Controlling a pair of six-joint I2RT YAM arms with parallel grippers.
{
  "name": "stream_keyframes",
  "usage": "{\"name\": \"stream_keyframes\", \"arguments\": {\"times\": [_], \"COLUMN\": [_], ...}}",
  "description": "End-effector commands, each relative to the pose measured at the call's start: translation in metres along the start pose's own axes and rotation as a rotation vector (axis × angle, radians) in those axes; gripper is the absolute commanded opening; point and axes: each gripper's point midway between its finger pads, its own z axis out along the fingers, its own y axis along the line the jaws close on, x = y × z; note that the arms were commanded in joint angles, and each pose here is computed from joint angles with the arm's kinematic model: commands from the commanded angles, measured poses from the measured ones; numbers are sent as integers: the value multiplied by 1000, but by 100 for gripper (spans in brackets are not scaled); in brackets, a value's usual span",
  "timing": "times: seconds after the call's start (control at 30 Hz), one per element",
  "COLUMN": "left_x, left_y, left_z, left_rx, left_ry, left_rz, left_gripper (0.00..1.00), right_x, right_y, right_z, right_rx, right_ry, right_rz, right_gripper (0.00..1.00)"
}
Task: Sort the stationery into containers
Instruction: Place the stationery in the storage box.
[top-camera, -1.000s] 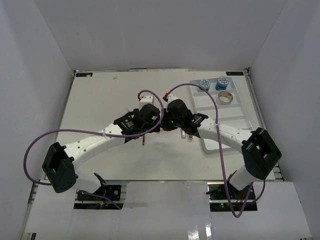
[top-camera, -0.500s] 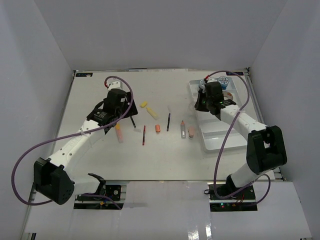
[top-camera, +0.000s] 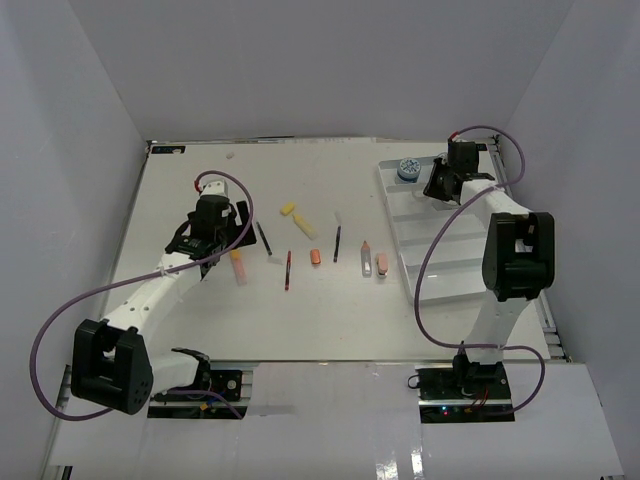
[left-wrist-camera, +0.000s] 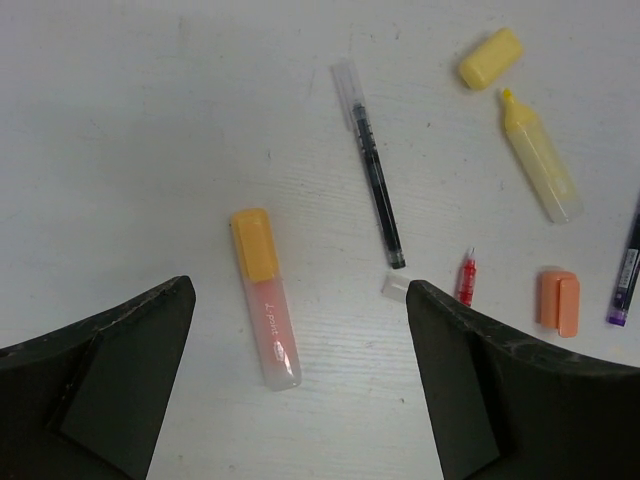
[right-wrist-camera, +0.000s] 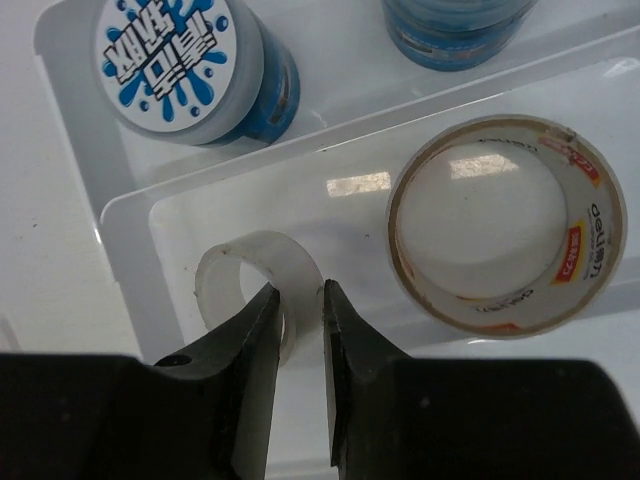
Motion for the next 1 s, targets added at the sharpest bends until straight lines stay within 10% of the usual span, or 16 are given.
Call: {"name": "stream_keyframes", "arguments": {"times": [0.0,0.2,0.6,0.97], "left_x": [-28,-27,-24,-25], "left_y": [-3,-2,-4,-9], "left_z": [-8,-7,-4,-8], "left_rx": [29,23,35,61], "left_ry": [-107,-106,-87,-92], "left_rz": [9,14,12,0], "left_gripper": [98,98,98,98], "right_x": [-23,-11,-1,-35], "right_y": [5,6,-14,21], "right_z": [11,38,39,-59], "right_rx": [-39,-61,37,53], "right_ry": [-29,30,65,-90], "right_rz": [-20,-30,-70,-207], "right_gripper": [9,13,53,73]}}
